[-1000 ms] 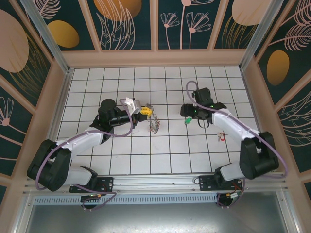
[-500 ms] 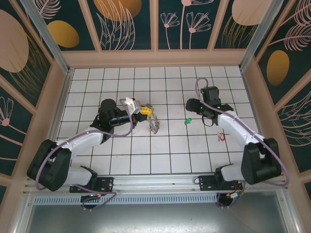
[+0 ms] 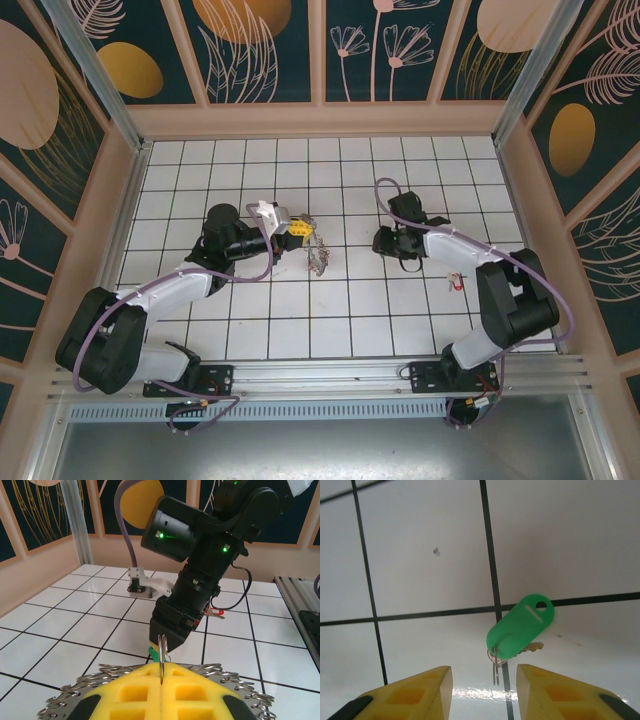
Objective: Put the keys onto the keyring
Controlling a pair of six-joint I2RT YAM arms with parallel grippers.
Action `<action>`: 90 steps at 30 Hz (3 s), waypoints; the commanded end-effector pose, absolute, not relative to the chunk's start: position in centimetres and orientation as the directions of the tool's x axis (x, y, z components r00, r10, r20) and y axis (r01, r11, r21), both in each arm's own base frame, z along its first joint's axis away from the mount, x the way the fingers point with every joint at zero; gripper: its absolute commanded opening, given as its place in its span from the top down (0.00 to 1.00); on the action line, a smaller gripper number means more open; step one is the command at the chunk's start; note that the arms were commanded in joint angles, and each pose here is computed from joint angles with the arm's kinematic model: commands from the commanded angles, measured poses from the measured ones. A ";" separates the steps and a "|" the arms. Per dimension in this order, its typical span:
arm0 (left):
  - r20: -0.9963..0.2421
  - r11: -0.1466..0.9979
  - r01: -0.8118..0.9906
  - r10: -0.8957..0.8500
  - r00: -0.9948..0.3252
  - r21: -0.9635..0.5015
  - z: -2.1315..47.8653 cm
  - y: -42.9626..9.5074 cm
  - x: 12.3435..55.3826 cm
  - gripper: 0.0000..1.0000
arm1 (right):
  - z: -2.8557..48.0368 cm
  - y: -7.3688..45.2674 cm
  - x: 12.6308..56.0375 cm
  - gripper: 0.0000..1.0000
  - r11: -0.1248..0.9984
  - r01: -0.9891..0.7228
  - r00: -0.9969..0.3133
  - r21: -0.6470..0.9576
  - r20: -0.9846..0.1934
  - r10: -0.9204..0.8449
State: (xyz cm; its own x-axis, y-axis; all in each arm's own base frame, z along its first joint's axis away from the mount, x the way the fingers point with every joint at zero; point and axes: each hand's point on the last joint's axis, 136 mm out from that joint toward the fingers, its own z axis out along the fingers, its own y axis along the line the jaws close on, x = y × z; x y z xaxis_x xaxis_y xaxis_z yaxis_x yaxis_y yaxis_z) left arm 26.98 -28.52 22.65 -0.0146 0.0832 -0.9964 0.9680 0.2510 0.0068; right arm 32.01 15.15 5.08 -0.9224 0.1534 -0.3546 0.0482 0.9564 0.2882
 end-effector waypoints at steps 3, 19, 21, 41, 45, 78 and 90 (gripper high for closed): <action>-0.998 0.236 0.970 0.055 0.040 0.052 24.2 -28.7 26.6 1.00 | 3.7 14.3 31.1 0.62 0.968 0.095 -0.931 0.232 -0.322 0.169; -0.998 0.236 0.971 0.057 0.032 0.045 24.0 -28.7 26.6 1.00 | 2.7 15.0 31.7 0.79 0.965 0.094 -0.936 0.246 -0.309 0.170; -0.998 0.235 0.971 0.057 0.031 0.044 24.0 -28.7 26.6 1.00 | 2.7 15.0 31.7 0.82 0.965 0.094 -0.936 0.245 -0.308 0.169; -0.998 0.231 0.972 0.057 0.025 0.037 23.8 -28.8 26.6 1.00 | 2.7 15.4 32.2 0.85 0.965 0.074 -0.936 0.250 -0.317 0.154; -0.998 0.229 0.973 0.057 0.022 0.034 23.8 -28.8 26.7 1.00 | 2.6 15.5 32.3 0.86 0.965 0.074 -0.935 0.252 -0.320 0.155; -0.998 0.226 0.973 0.056 0.023 0.035 23.8 -28.8 26.6 1.00 | 11.7 17.6 33.2 0.97 0.920 -0.141 -0.803 0.366 -0.586 0.110; -0.998 0.224 0.974 0.047 0.033 0.043 24.3 -28.9 26.7 1.00 | 23.4 19.6 28.5 0.95 0.739 -0.659 -0.322 0.142 -0.941 -0.107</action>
